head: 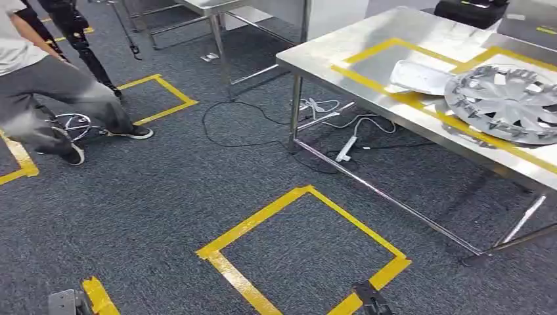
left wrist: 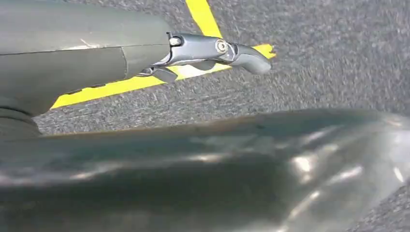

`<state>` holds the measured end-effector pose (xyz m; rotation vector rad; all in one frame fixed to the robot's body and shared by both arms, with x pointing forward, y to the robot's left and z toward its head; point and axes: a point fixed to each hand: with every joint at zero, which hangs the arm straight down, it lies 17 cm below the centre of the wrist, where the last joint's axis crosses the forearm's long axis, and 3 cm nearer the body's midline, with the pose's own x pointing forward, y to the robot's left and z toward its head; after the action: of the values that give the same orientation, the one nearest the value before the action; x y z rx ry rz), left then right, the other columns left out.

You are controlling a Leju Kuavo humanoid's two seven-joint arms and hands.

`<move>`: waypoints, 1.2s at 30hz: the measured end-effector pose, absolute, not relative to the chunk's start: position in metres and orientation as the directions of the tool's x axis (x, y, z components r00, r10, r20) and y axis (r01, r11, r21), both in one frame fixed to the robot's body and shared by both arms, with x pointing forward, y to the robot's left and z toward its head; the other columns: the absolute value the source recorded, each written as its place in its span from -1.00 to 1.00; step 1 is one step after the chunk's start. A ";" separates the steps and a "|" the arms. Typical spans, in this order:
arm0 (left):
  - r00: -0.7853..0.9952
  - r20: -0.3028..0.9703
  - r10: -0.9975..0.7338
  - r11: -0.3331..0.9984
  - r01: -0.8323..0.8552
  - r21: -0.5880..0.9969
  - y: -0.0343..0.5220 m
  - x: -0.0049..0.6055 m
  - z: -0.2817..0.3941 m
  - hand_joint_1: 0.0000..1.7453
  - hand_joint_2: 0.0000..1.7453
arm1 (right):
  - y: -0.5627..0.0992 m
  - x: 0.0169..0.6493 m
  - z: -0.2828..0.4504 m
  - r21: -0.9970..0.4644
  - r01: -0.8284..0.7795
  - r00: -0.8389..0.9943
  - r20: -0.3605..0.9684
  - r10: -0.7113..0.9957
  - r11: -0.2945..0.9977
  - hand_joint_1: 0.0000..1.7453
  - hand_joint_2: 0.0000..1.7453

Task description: Take the parts from the cabinet and place them on the table.

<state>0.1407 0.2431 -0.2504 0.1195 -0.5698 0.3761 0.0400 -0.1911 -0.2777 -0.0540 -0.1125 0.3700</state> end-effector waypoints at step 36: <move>0.815 0.528 0.239 0.959 -0.284 0.005 0.234 0.137 -0.253 -1.00 -1.00 | -0.176 0.018 -0.275 0.063 -0.443 0.897 0.033 0.442 0.894 -1.00 -1.00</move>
<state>0.1375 0.2343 -0.2529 0.0851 -0.5511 0.2792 0.0182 -0.1759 -0.2750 0.0692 -0.0183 0.4586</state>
